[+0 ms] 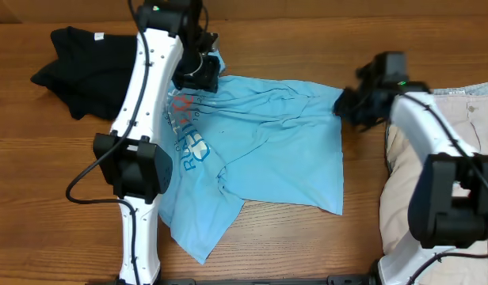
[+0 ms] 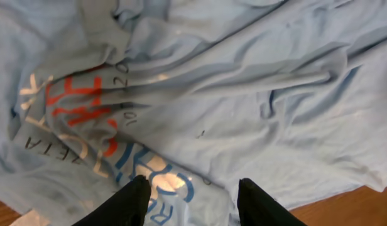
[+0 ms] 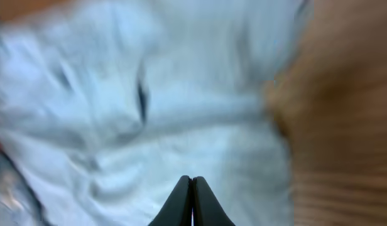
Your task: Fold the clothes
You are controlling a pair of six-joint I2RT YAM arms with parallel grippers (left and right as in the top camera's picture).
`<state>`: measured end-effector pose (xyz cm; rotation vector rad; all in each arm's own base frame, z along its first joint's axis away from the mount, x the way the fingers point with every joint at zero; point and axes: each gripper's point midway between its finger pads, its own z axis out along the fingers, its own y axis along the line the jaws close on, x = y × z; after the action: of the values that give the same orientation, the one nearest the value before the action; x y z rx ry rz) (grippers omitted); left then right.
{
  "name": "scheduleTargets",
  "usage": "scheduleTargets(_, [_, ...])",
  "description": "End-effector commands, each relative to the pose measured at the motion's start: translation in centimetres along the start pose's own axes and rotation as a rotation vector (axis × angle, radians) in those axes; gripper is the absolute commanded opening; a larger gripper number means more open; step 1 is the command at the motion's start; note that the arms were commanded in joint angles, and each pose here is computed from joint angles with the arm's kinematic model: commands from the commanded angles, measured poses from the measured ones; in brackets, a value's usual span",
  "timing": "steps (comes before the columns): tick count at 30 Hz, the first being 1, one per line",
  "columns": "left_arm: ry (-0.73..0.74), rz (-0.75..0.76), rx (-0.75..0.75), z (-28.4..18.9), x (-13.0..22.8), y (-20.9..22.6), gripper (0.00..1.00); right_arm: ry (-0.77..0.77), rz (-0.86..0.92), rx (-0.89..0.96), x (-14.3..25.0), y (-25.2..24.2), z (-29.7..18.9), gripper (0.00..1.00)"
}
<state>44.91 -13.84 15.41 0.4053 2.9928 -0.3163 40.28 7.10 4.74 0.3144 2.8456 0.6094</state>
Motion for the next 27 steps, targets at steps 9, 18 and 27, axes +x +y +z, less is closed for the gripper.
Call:
scheduleTargets(9, [-0.010,0.014,-0.022,-0.7,-0.1,0.4,0.51,0.126,0.011,0.087,4.6,-3.2,7.8,0.04])
scheduleTargets(18, [-0.001,0.012,-0.022,-0.7,0.2,0.4,0.56,-0.280,0.219,0.153,-6.1,-8.0,6.6,0.04])
scheduleTargets(27, [0.050,-0.025,-0.021,-0.7,1.5,0.4,0.56,-0.404,0.102,-0.040,-14.2,-6.1,-0.4,0.07])
